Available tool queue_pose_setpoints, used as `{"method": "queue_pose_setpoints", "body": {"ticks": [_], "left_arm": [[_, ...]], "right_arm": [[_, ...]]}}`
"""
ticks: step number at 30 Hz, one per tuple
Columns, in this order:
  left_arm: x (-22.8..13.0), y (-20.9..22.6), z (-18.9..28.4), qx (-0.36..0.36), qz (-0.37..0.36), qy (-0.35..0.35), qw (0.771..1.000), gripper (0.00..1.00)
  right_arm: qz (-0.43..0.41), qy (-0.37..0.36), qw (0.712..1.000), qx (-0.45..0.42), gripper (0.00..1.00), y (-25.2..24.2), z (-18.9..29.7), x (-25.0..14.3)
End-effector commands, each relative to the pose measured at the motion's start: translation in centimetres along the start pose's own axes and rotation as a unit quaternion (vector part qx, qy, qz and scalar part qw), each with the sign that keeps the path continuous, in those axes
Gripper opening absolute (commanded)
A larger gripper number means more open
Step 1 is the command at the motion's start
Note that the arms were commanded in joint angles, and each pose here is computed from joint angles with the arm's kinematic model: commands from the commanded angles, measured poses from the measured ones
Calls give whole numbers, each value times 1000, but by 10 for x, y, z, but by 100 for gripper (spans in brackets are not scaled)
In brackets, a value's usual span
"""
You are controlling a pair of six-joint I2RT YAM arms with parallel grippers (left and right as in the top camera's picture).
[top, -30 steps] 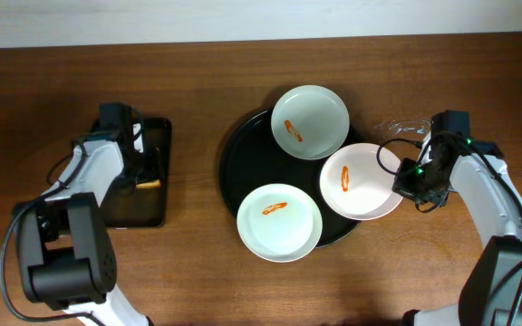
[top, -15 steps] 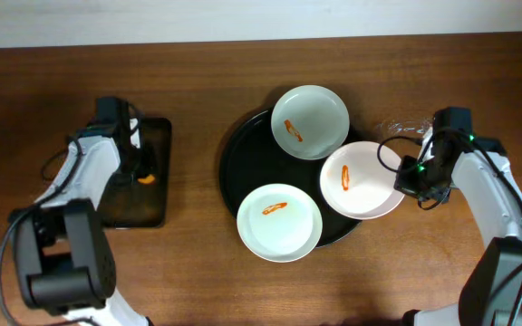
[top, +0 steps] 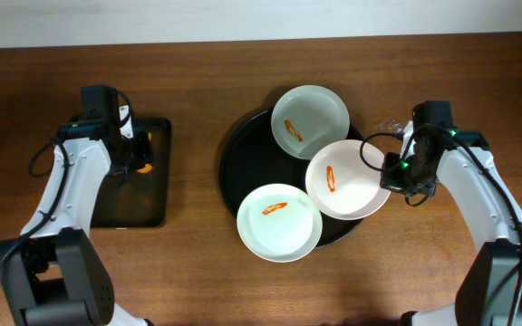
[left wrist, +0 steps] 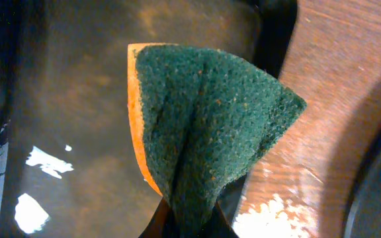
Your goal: Clean dirty plates on tray and stack at the side
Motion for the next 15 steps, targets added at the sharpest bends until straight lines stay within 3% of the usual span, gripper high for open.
{"method": "queue_pose_setpoints", "body": {"ticks": [1, 2, 3, 4, 7, 11, 14, 15], "left_arm": [[11, 10, 6, 20, 28, -33, 999, 0], [9, 11, 3, 9, 56, -25, 998, 0], [3, -3, 7, -89, 61, 1, 994, 0], [3, -8, 9, -125, 34, -1, 992, 0], [11, 2, 5, -75, 56, -22, 995, 0], [9, -1, 9, -136, 74, -14, 988, 0], [20, 5, 9, -108, 61, -52, 991, 0], [21, -1, 10, -138, 58, -52, 987, 0]], "right_arm": [[9, -15, 1000, 3, 4, 3, 9, 4], [9, -15, 1000, 3, 4, 3, 9, 4], [9, -14, 1000, 3, 4, 3, 9, 3], [9, -14, 1000, 2, 4, 3, 9, 3], [9, -19, 1000, 4, 4, 4, 10, 5], [11, -27, 1000, 7, 4, 7, 17, 10], [13, -39, 999, 11, 4, 10, 24, 15], [16, -40, 999, 12, 4, 12, 26, 16]]}}
Point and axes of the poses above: each gripper's point midway between its finger pads, its own z axis back along the fingers, its own y axis along the line the jaws close on, x = y × z, the point moved 8 cm from there along z, back along the fingers, and after that the axes turned 7 degrees about -z, right-handed, at the moved point
